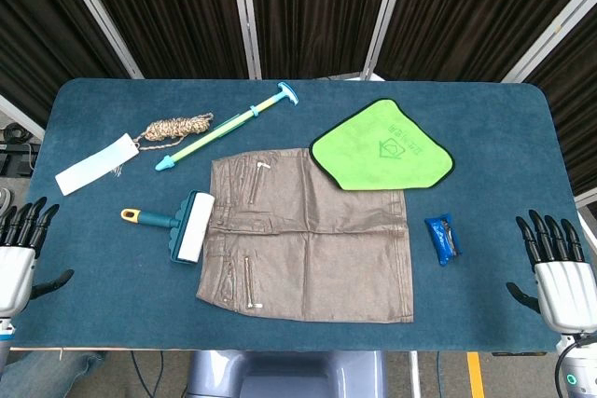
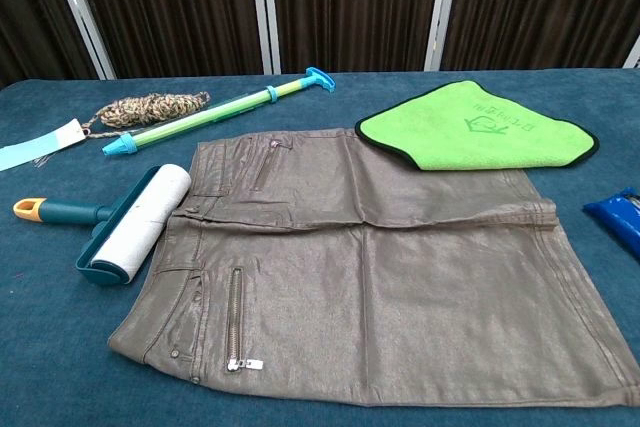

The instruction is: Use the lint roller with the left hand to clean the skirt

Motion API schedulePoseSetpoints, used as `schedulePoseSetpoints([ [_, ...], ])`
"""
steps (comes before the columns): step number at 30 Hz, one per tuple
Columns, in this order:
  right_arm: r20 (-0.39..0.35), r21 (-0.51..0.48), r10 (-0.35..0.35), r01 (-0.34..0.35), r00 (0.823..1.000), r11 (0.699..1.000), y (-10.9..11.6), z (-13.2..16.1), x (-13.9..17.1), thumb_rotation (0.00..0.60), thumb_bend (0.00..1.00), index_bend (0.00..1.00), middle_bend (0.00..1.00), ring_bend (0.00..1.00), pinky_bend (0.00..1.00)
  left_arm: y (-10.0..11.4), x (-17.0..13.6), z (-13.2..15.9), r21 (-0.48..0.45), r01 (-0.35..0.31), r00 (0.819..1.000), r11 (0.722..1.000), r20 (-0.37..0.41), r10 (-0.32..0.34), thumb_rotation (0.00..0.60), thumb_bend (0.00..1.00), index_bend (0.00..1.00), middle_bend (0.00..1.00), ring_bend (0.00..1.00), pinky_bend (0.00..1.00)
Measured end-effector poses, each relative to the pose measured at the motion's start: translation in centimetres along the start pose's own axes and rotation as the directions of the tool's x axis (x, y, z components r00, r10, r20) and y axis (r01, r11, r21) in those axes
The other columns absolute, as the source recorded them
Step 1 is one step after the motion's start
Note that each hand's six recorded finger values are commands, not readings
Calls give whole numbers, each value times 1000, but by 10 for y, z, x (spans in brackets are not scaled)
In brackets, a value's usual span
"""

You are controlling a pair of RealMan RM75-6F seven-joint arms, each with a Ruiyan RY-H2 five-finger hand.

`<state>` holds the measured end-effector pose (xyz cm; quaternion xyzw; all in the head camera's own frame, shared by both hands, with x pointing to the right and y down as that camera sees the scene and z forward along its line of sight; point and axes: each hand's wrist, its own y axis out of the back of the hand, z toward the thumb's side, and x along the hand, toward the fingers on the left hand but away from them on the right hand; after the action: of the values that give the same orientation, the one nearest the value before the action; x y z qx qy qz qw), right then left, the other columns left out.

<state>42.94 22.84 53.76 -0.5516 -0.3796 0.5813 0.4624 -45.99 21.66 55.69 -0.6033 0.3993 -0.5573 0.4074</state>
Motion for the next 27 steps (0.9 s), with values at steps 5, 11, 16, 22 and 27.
schedulePoseSetpoints([
  [5, 0, -6, 0, 0, 1000, 1000, 0, 0, 0, 600, 0, 0, 0, 0, 0, -2, 0, 0, 3, 9, 1000, 1000, -4, -9, 600, 0, 0, 0, 0, 0],
  [11, 7, -14, -1, 1, 1000, 1000, 1, -3, -1, 600, 0, 0, 0, 0, 0, -10, 7, 0, 2, 32, 999, 999, -6, -32, 600, 0, 0, 0, 0, 0],
  [16, 14, -10, 5, -5, 1000, 1000, 0, -5, -2, 600, 0, 0, 0, 0, 0, -28, 29, 8, -4, 89, 996, 996, 19, -89, 600, 111, 44, 6, 0, 15],
  [22, 54, -15, 11, -10, 998, 1000, -1, -12, -8, 600, 0, 0, 0, 0, 0, -70, 73, 45, -4, 179, 978, 984, 110, -177, 600, 363, 192, 102, 24, 102],
  [27, 72, -14, 11, -10, 997, 1000, 0, -16, -10, 600, 0, 0, 0, 0, 0, -101, 100, 78, 28, 216, 961, 976, 173, -218, 600, 451, 201, 107, 29, 131],
])
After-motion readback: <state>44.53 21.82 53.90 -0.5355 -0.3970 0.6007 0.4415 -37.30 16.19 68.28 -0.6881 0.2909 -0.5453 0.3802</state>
